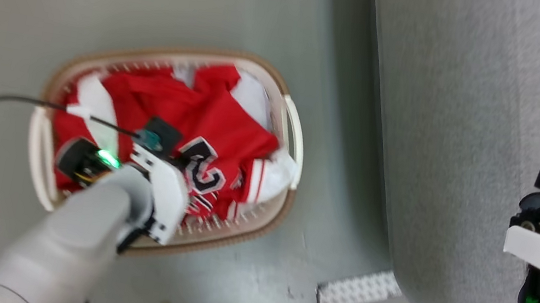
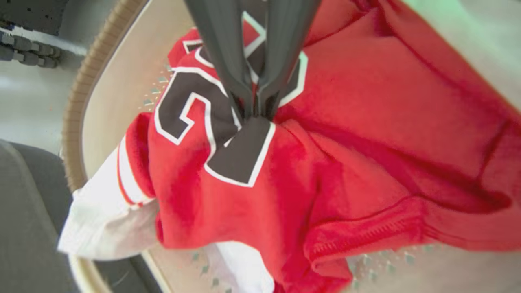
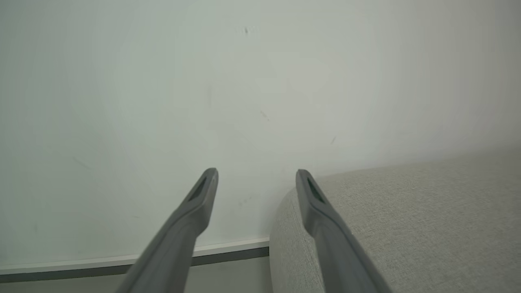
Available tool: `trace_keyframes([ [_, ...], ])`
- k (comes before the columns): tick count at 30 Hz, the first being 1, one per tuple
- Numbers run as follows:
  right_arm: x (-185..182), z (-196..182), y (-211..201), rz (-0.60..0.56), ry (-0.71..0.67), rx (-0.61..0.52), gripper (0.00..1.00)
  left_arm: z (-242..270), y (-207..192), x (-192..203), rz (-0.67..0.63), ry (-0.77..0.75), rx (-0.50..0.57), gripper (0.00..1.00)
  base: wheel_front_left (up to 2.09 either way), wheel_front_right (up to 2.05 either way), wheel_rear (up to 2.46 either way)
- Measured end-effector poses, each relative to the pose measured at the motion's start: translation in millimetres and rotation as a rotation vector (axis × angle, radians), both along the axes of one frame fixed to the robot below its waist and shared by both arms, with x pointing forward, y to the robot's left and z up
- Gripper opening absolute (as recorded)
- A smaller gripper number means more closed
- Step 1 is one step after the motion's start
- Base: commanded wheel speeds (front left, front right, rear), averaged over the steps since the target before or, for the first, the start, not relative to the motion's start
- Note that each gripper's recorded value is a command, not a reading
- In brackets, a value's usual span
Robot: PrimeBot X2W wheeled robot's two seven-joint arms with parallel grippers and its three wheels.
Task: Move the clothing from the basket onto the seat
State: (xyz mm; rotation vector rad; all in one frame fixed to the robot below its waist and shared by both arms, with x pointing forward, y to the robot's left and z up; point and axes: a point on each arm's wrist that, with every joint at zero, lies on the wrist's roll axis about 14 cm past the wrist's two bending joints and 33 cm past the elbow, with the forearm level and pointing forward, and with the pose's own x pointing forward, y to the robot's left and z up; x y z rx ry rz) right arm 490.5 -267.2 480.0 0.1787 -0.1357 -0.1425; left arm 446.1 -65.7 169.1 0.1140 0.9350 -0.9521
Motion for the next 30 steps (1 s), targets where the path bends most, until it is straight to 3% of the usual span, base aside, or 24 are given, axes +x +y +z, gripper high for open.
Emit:
trace_keyframes([
  [6,-17.5,31.1,11.2,0.019,-0.05,-0.014,1.0,79.9,-11.1,7.0,0.101,-0.125,-0.16,0.0,0.0,0.0,0.0],
  [19,-64.7,77.5,49.1,0.109,-0.138,0.033,1.0,214.7,16.1,-2.8,0.254,-0.367,-0.323,0.0,0.0,0.0,0.0],
  [30,-102.5,103.3,83.8,0.216,-0.204,0.081,1.0,352.9,41.5,-4.6,0.364,-0.683,-0.516,0.0,0.0,0.0,0.0],
])
